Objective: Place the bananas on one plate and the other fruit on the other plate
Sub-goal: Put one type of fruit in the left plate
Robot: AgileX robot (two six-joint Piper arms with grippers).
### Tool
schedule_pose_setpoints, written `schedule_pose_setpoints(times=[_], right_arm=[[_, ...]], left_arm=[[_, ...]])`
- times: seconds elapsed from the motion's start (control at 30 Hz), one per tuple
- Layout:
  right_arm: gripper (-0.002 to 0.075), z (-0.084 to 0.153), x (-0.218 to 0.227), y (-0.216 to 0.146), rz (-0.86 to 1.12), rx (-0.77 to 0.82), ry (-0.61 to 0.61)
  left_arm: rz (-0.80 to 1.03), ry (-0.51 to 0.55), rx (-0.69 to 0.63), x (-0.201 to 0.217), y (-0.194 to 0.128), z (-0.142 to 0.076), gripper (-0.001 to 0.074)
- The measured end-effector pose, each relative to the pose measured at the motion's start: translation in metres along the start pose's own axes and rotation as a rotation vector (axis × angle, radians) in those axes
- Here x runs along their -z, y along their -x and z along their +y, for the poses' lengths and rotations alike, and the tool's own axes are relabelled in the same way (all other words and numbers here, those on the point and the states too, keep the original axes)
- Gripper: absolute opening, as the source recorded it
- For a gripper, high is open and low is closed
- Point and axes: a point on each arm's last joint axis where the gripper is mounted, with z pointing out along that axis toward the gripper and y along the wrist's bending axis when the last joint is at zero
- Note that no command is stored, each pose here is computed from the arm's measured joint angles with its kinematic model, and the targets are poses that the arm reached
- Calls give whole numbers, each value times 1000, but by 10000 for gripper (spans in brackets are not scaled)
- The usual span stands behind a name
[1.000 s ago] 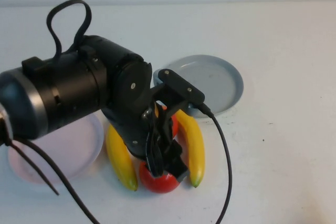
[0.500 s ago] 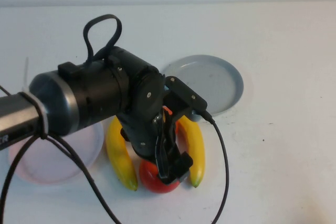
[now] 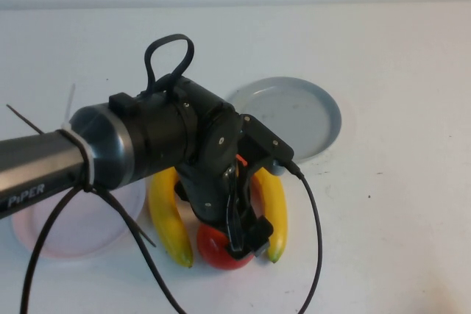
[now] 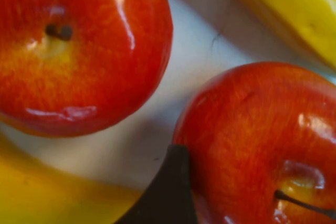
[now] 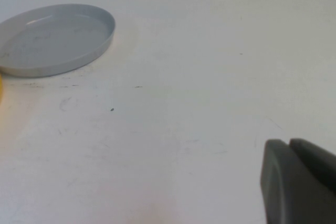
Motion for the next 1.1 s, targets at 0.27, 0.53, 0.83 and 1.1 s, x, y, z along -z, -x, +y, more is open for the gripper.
schedule_pose_setpoints(times=[0.27, 0.53, 0.83, 1.1], right_arm=[[-17, 0, 0, 0, -2, 0, 0], [-17, 0, 0, 0, -4, 0, 0], [-17, 0, 0, 0, -4, 0, 0], [-17, 0, 0, 0, -4, 0, 0]], left_arm=[[30, -4, 35, 1, -2, 0, 587], [106, -7, 85, 31, 10, 3, 584], [-16, 226, 209, 86, 7, 50, 581], [112, 261, 509, 72, -54, 132, 581]])
